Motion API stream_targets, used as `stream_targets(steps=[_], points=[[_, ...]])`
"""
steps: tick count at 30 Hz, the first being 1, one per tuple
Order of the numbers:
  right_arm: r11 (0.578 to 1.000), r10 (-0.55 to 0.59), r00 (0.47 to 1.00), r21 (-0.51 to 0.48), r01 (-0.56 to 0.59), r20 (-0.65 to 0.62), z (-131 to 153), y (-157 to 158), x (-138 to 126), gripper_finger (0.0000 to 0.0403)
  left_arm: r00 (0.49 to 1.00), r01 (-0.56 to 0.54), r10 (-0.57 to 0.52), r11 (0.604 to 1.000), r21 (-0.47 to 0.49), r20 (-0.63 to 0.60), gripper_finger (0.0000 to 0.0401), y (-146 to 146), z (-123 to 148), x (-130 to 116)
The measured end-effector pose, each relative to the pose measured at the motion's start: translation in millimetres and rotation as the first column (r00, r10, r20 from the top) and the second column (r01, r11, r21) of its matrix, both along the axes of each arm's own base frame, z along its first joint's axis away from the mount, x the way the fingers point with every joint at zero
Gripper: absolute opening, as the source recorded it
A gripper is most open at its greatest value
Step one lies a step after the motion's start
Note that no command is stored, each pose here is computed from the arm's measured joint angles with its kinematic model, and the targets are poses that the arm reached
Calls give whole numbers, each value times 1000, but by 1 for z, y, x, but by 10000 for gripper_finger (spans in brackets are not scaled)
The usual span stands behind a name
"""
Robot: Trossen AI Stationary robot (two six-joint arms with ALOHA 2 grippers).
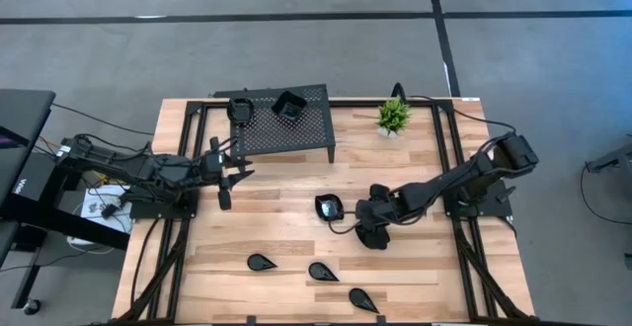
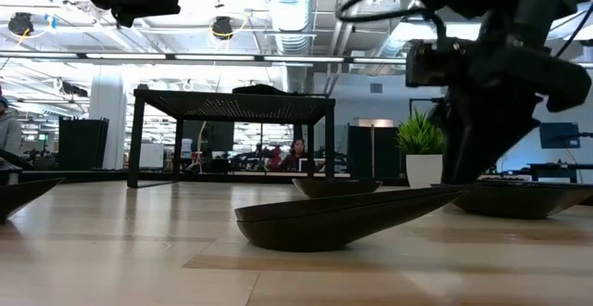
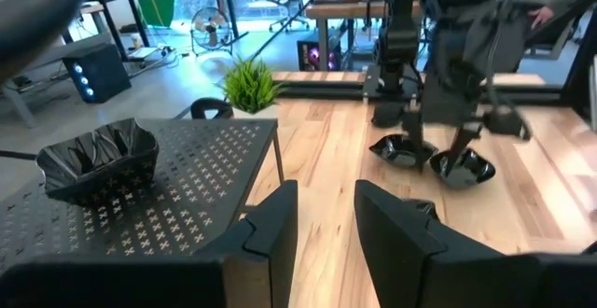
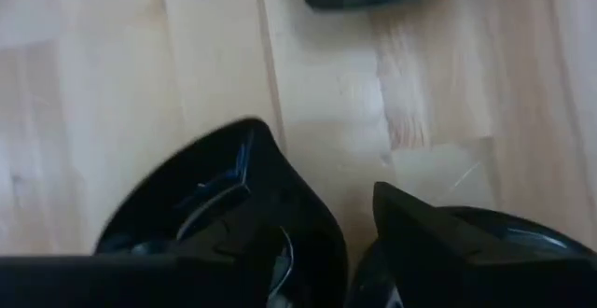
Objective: Pick & Place Mini shaped plates
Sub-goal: Stack the black leaf shaped plate on top of the black leaf shaped plates on the shelf
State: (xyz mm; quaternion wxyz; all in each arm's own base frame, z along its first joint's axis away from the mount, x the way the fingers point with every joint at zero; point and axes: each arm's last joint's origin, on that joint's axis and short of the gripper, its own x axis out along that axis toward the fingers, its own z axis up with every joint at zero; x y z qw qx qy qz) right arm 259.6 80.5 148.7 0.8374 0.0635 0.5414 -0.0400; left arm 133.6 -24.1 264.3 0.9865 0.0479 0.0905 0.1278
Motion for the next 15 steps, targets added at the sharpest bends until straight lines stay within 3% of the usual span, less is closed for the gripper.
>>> stream_targets(steps=[8,15], points=[[999,-12,997,44,15,-70,-13,-8,5,126,999,1,0,1000,-14,54,111,-1,5,3],[993,-14,997,119,22,-74,-8,-16,5,57,999,1,-1,1000,-9,44,111,-2,4,5]])
